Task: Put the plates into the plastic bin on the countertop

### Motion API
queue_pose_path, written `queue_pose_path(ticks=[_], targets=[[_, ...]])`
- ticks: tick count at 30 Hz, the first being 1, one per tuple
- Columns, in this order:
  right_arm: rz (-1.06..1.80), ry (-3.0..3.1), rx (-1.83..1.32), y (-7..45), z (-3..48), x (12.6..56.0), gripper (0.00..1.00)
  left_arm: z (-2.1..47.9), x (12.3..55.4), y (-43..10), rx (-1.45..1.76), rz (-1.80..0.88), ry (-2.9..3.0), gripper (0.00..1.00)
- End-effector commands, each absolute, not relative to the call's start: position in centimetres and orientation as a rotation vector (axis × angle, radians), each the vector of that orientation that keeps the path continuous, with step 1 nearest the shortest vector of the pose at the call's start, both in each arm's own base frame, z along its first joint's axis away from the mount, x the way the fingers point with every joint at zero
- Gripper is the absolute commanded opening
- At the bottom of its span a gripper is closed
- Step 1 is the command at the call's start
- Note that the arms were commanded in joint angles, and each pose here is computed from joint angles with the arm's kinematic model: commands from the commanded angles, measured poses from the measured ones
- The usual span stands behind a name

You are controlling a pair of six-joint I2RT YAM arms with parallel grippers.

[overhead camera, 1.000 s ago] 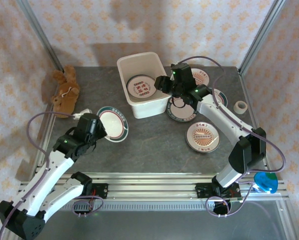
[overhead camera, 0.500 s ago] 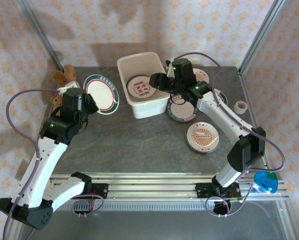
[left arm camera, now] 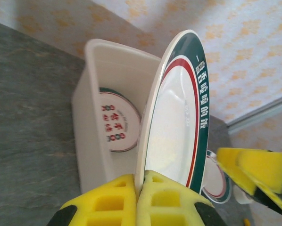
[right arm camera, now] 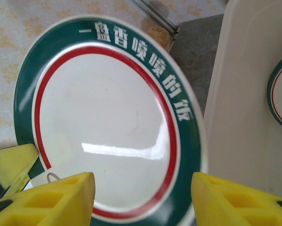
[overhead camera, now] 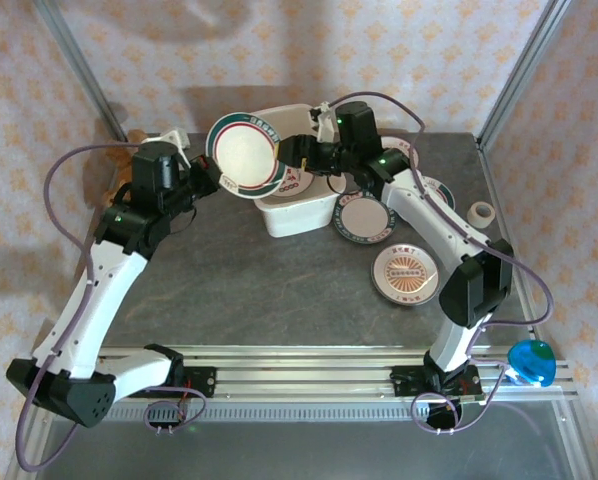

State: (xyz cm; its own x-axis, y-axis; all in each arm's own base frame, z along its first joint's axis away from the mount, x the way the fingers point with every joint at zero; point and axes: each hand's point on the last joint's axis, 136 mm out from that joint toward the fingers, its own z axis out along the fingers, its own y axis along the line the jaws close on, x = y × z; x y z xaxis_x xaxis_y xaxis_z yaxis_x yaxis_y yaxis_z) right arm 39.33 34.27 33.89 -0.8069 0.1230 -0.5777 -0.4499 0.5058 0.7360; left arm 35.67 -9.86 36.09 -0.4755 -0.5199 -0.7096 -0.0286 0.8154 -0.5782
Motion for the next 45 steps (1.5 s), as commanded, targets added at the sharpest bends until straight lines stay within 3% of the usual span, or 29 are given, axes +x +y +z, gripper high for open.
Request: queue_pose_path(ticks=[1, 9, 20, 32, 38, 45], targets=[[1.264, 2.181, -0.248, 33.7, 34.1, 40.1, 0.55, 40.7, 36.4, -11.4, -0.342, -0.767, 1.862, 0.00], [1.265, 2.179, -0.178, 32.7, 33.3, 41.5, 0.53, 40.6, 37.8, -12.0, -0.326, -0.769, 1.875, 0.00], [1.172, 2.129, -0.051, 28.2, 34.0, 43.3, 0.59, 40.7, 39.0, -12.4, -0.315, -0.765, 1.882, 0.00], [1.432, 2.096, -0.136, 31.3, 34.3, 43.2, 0.52, 40.8, 40.3, -13.2, -0.319, -0.818, 1.870, 0.00], [1.443, 2.104, -0.127, 31.4, 33.8, 43.4, 0.38, 40.8, 40.9, -13.5, -0.313, -0.818, 1.872, 0.00], [1.448, 2.078, -0.122, 31.5, 34.2, 43.7, 0.13, 39.8, 41.8, -13.2, -0.322, -0.814, 1.899, 0.00]])
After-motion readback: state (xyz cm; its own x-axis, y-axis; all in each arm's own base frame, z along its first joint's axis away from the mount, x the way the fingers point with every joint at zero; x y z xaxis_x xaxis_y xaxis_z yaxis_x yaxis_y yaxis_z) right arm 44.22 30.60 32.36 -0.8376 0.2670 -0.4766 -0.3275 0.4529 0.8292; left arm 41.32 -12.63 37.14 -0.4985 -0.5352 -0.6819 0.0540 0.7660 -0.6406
